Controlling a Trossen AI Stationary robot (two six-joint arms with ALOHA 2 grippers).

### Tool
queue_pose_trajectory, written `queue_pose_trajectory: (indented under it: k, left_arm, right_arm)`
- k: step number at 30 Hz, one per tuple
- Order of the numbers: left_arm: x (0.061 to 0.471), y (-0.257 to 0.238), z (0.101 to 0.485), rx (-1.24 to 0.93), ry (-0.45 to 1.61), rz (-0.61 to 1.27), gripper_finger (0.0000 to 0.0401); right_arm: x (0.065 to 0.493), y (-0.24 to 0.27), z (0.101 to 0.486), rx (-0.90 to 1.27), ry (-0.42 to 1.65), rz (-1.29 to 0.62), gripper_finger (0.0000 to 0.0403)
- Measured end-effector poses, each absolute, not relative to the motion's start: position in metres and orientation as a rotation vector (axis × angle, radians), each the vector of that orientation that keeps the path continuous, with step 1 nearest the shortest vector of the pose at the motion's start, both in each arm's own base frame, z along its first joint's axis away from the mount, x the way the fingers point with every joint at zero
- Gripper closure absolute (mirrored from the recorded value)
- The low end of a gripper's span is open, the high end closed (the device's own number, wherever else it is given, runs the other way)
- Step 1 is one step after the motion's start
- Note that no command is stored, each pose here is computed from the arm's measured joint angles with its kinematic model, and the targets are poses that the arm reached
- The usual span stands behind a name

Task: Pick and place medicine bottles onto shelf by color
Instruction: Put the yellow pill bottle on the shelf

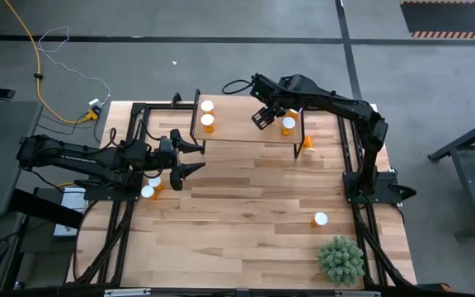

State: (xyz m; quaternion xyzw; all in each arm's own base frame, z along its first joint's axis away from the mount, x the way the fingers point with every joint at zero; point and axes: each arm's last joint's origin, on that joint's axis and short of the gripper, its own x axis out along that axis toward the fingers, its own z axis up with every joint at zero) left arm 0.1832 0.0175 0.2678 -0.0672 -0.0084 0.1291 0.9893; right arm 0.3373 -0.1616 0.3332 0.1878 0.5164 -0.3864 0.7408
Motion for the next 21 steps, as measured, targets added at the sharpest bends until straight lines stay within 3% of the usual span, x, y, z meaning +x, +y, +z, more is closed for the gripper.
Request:
queue_pose_trajectory:
  k: [15,21]
  left_arm:
    - [0.1832,0.0175,0.2677,-0.135,-0.016,0.259,0.0139]
    - [0.1832,0.0175,0.2677,-0.136,-0.017,0.258,0.0139]
  right_arm:
    - [0.3347,-0.1603,0.3321,0.39,1.177,-0.831,0.0198]
    - [0.3347,-0.1603,0.3321,0.385,1.179,-0.827,0.0158]
